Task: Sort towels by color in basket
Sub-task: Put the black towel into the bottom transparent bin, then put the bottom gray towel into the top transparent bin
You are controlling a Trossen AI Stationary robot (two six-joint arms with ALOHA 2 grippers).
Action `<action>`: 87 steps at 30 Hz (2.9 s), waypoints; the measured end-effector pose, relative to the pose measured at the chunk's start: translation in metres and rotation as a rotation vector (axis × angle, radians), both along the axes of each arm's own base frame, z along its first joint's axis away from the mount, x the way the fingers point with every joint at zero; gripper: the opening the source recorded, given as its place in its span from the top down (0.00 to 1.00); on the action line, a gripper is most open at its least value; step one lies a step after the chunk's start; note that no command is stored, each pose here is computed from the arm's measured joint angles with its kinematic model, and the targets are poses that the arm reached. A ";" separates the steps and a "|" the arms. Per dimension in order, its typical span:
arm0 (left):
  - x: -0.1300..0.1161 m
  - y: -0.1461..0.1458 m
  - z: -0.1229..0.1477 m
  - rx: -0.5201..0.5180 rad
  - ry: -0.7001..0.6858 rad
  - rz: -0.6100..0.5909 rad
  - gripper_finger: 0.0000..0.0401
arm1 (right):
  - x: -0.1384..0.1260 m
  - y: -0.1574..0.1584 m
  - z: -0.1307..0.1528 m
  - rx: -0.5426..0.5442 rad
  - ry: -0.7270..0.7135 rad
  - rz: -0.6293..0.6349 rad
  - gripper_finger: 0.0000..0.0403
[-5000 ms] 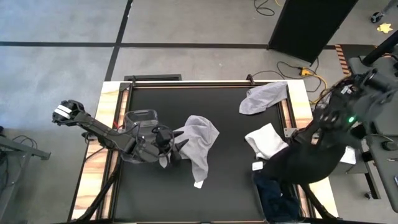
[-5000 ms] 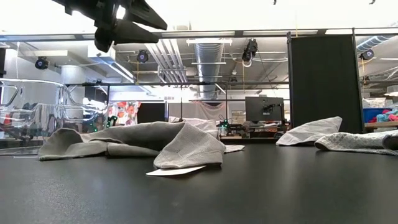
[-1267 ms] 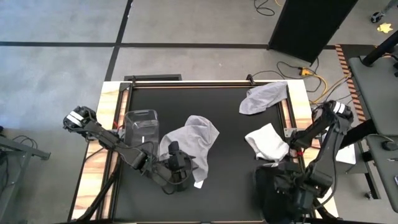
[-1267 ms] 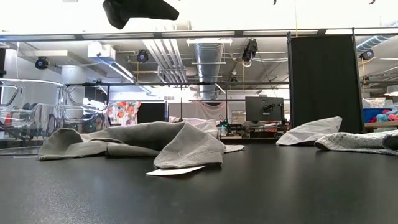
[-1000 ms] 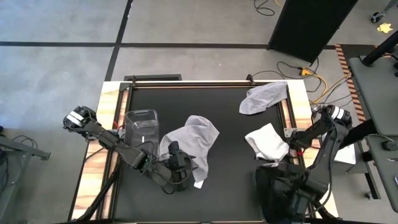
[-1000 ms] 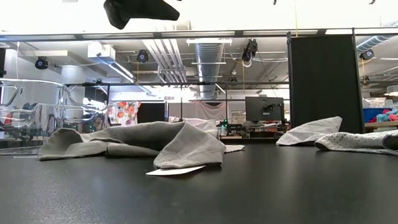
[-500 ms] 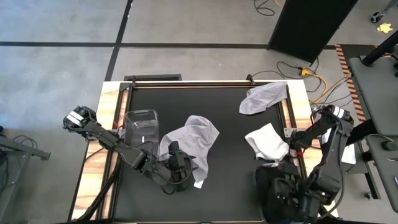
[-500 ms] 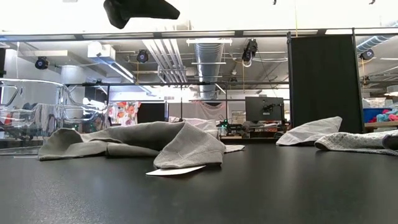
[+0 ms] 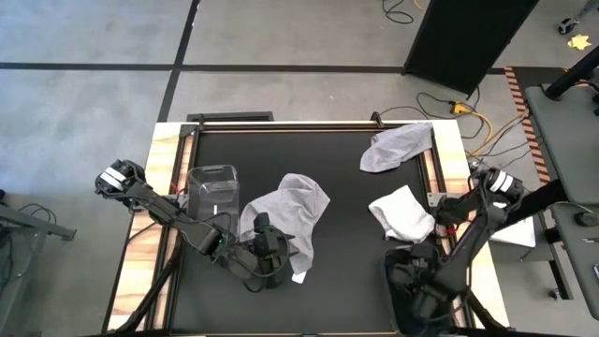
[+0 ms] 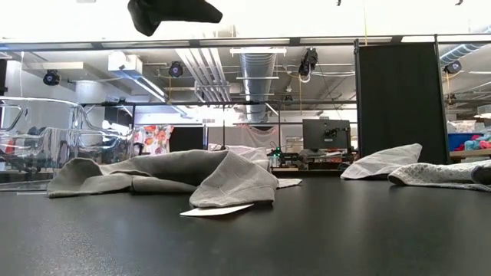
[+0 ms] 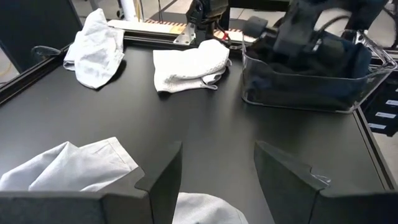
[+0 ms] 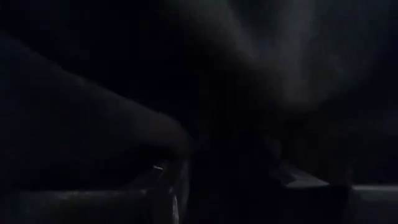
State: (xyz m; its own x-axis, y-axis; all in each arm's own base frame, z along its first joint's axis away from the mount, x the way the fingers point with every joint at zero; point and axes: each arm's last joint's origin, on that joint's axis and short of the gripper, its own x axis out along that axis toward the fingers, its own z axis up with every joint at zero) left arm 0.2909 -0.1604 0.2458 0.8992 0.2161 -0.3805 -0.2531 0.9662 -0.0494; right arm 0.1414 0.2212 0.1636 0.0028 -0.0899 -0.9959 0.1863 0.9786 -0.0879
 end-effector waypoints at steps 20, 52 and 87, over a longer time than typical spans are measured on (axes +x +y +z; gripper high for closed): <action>0.005 0.000 -0.008 -0.071 -0.020 0.045 0.54 | 0.007 0.000 0.007 0.090 0.085 0.073 0.59; 0.088 0.133 -0.106 -0.372 0.451 0.587 0.36 | 0.000 0.037 0.136 0.062 -0.340 0.187 0.32; 0.110 0.107 -0.065 0.159 0.573 0.603 0.99 | 0.019 0.025 0.141 -0.172 -0.605 0.198 0.46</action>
State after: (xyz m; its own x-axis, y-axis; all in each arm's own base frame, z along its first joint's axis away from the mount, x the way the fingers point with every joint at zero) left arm 0.4007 -0.0535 0.1811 0.2900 0.6863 -0.6670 -0.6721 0.6422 0.3685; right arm 0.1606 0.2463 0.3047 0.5902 -0.1879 -0.7851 0.0694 0.9807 -0.1826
